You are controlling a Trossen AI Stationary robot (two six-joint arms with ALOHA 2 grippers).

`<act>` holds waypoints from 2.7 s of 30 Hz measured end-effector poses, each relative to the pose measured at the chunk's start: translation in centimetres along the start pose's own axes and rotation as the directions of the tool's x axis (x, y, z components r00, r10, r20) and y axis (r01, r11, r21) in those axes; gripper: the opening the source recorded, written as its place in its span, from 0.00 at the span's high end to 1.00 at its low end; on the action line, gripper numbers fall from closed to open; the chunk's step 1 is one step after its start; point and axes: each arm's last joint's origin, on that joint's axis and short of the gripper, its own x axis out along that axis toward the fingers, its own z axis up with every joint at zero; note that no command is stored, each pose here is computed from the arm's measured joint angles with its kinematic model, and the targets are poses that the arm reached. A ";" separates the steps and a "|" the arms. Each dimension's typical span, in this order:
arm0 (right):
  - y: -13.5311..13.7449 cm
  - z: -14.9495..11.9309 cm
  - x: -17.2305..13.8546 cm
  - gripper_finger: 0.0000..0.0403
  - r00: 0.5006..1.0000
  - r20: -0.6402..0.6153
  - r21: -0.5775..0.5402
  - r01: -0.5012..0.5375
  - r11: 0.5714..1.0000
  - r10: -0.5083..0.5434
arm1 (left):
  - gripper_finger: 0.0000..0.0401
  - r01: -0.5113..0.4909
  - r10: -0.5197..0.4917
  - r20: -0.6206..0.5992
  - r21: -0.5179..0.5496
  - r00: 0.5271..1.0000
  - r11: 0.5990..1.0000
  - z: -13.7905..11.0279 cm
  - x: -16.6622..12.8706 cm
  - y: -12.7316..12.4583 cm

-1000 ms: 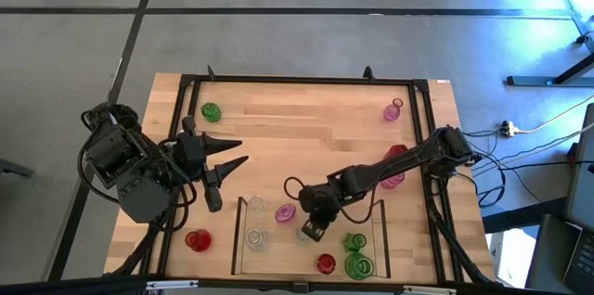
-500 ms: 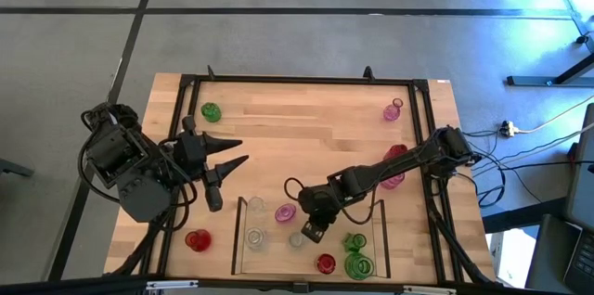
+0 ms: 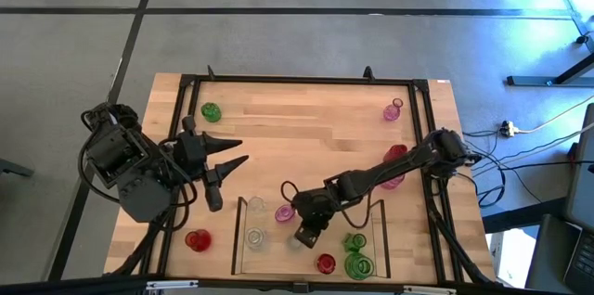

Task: Sort vases onto shelf
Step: Put the transparent vase aligned with the other transparent vases on the shelf

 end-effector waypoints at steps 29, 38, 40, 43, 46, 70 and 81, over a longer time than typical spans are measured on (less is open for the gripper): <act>0.1 0.4 1.3 1.00 0.998 0.062 0.012 -0.026 1.000 0.025 | 0.63 0.004 -0.004 -0.002 -0.024 1.000 1.000 0.0 0.0 0.0; 0.4 0.8 3.5 1.00 0.988 0.037 0.011 -0.151 0.988 0.150 | 0.63 0.010 -0.010 -0.005 -0.026 1.000 1.000 0.0 0.0 0.0; 0.4 0.8 3.5 1.00 0.988 0.038 0.011 -0.148 0.989 0.148 | 0.63 0.019 -0.019 -0.012 -0.029 1.000 0.999 0.0 0.0 -0.1; 0.3 0.9 3.4 1.00 0.988 0.034 0.014 -0.151 0.989 0.150 | 0.63 0.025 -0.026 -0.016 -0.029 1.000 0.999 0.0 0.0 -0.1; 0.4 0.8 3.4 1.00 0.987 0.019 0.015 -0.159 0.987 0.159 | 0.63 0.026 -0.026 -0.016 -0.030 1.000 0.999 0.0 0.0 -0.1; 1.8 1.5 3.0 1.00 0.951 0.103 -0.014 -0.291 0.957 0.291 | 0.63 0.023 -0.024 -0.014 -0.029 1.000 0.999 0.0 0.0 -0.1; 3.2 2.0 1.8 1.00 0.970 0.154 0.007 -0.190 0.982 0.187 | 0.63 0.026 -0.026 -0.013 -0.037 1.000 0.999 0.0 0.0 -0.1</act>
